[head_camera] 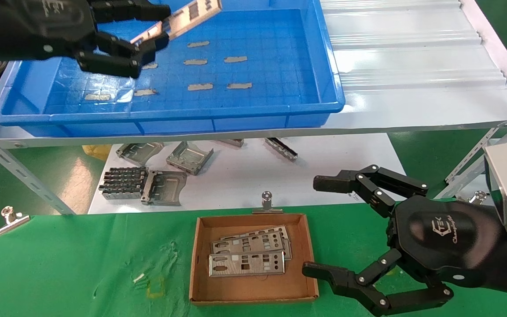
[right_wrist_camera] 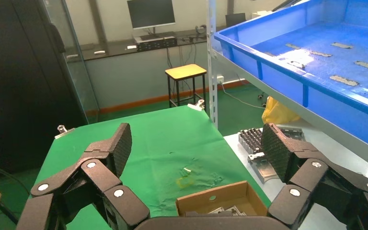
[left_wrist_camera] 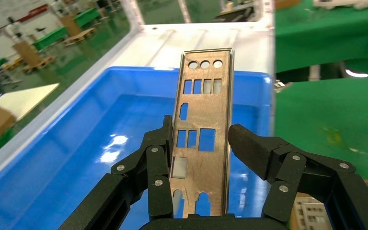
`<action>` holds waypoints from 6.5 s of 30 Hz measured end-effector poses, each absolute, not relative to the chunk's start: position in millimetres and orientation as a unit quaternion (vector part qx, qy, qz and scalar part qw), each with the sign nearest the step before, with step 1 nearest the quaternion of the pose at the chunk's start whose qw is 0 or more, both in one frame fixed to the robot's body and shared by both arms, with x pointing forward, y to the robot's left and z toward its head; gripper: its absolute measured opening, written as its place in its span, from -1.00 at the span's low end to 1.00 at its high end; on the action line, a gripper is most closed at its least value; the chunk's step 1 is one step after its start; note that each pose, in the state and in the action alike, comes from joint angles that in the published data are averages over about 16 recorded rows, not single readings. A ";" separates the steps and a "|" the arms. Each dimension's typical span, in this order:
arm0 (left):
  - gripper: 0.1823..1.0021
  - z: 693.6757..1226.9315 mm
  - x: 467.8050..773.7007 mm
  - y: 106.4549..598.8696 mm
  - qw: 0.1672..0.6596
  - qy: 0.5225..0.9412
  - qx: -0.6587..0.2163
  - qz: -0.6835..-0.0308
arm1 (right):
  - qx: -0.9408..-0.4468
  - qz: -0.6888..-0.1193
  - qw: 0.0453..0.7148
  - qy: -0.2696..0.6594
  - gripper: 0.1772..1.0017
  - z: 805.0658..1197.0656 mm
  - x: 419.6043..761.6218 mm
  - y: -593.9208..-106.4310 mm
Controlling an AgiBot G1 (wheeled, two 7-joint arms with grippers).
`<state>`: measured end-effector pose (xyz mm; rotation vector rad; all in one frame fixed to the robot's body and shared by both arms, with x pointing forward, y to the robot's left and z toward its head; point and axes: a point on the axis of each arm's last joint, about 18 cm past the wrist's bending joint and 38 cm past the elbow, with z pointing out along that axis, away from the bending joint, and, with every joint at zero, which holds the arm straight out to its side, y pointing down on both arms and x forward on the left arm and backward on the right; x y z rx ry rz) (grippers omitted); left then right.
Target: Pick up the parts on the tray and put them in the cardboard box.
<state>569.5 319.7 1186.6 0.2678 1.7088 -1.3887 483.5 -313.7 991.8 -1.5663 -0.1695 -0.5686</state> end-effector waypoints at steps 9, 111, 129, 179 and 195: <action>-0.42 1151.4 531.8 308.8 0.408 0.707 0.157 -0.555 | -0.695 -0.252 0.669 -0.075 1.00 991.8 483.5 -313.7; 0.99 928.4 567.6 197.0 0.188 0.796 0.008 -0.575 | -0.695 -0.252 0.669 -0.075 1.00 991.7 483.6 -313.8; 1.00 947.9 544.3 229.1 0.196 0.767 0.026 -0.610 | -0.695 -0.252 0.669 -0.075 1.00 991.7 483.6 -313.8; 1.00 993.9 471.8 302.5 0.245 0.702 0.106 -0.660 | -0.695 -0.252 0.670 -0.075 1.00 991.7 483.6 -313.9; 1.00 992.5 474.3 300.5 0.244 0.704 0.103 -0.659 | -0.695 -0.252 0.670 -0.075 1.00 991.7 483.6 -313.9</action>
